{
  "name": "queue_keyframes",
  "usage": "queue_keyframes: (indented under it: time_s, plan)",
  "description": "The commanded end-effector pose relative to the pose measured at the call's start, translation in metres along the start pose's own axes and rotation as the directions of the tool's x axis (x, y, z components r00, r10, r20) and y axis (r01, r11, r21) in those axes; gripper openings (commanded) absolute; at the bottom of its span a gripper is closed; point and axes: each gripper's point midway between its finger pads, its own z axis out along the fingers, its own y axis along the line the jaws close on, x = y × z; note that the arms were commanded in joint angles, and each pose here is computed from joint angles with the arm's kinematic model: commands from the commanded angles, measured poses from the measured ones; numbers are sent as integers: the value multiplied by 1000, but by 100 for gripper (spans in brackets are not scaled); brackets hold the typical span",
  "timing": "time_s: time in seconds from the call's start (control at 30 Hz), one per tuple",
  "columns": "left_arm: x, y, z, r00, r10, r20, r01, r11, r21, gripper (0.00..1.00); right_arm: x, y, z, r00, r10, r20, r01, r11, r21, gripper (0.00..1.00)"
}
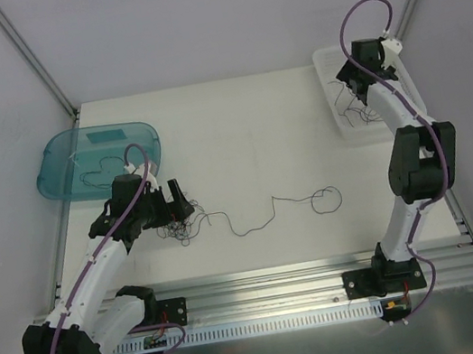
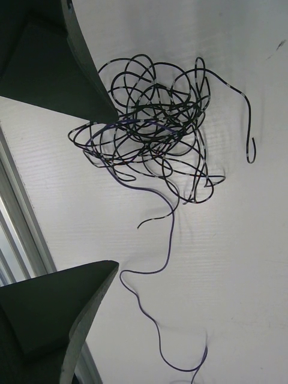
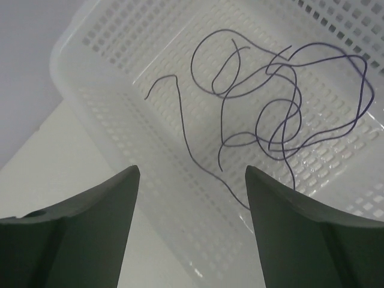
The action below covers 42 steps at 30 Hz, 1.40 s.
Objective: Untangle the cables
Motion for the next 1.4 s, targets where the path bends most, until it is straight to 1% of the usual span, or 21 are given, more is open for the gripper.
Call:
queue_keyframes:
  time_s: [0.0,0.07,0.17,0.2,0.27,0.3,0.37,0.4,0.43,0.47,0.5,0.63,0.7,0.83,0.97,1.07,1.1,1.17,1.2,1.27,1.37]
  plan:
    - [-9,-10,-3,999,24,29,-26,999,45,99,-27,28,-70,999,-40,36,45,988,-149,76]
    - [-10,-11,-4,999,23,31,-25,998,53,99,-13,38,-101,993,-120,-2,116,962,-249,81]
    - [-8,-12,-4,999,25,23,-26,998,61,99,17,42,-142,969,-237,-61,202,914,-353,84]
    - [-7,-13,-3,1000,23,19,-24,998,64,99,39,51,-160,948,-305,-91,240,873,-425,85]
    - [-6,-13,-2,1000,20,9,-21,997,68,99,66,54,-188,923,-361,-135,249,826,-506,86]
    - [-5,-14,-2,1000,17,3,-17,997,70,99,96,52,-213,900,-401,-172,241,786,-569,86]
    - [-5,-13,-1,1000,11,1,-11,998,63,99,128,56,-241,870,-451,-199,223,720,-657,86]
    - [-6,-9,0,1000,6,5,-6,999,42,98,156,54,-265,837,-505,-209,225,667,-710,86]
    - [-4,-5,1,1000,2,2,-2,1000,24,98,173,52,-277,819,-529,-222,220,647,-730,86]
    - [-5,-2,2,1000,-3,3,3,1000,7,97,185,55,-289,808,-548,-215,213,614,-760,86]
    - [-4,6,4,1000,-17,-2,17,999,-42,96,208,58,-313,777,-595,-203,211,551,-808,86]
    - [-10,31,2,999,-31,23,35,981,-192,93,267,59,-355,712,-687,-143,221,413,-883,86]
    - [-13,36,3,998,-57,28,62,972,-228,89,295,63,-369,683,-719,-125,219,365,-905,86]
    - [-7,36,11,989,-145,8,143,959,-245,82,333,73,-377,666,-735,-128,203,344,-917,85]
    - [3,41,26,980,-196,-32,177,938,-298,69,363,81,-384,652,-749,-119,193,315,-929,84]
    - [4,34,33,977,-211,-16,198,939,-282,44,382,80,-397,636,-765,-101,182,276,-944,84]
    - [4,29,34,974,-227,-6,217,938,-268,22,387,77,-397,631,-768,-108,179,280,-943,83]
    - [4,18,33,966,-258,18,255,939,-232,3,387,80,-394,665,-739,-110,172,295,-940,83]
    - [5,12,31,961,-274,23,273,940,-207,0,390,72,-391,669,-733,-125,164,310,-936,82]
    - [11,4,28,951,-308,35,310,935,-174,0,383,78,-395,720,-678,-149,110,324,-940,81]
    - [6,-20,12,896,-433,94,437,899,-28,0,378,79,-405,762,-621,-184,19,305,-952,79]
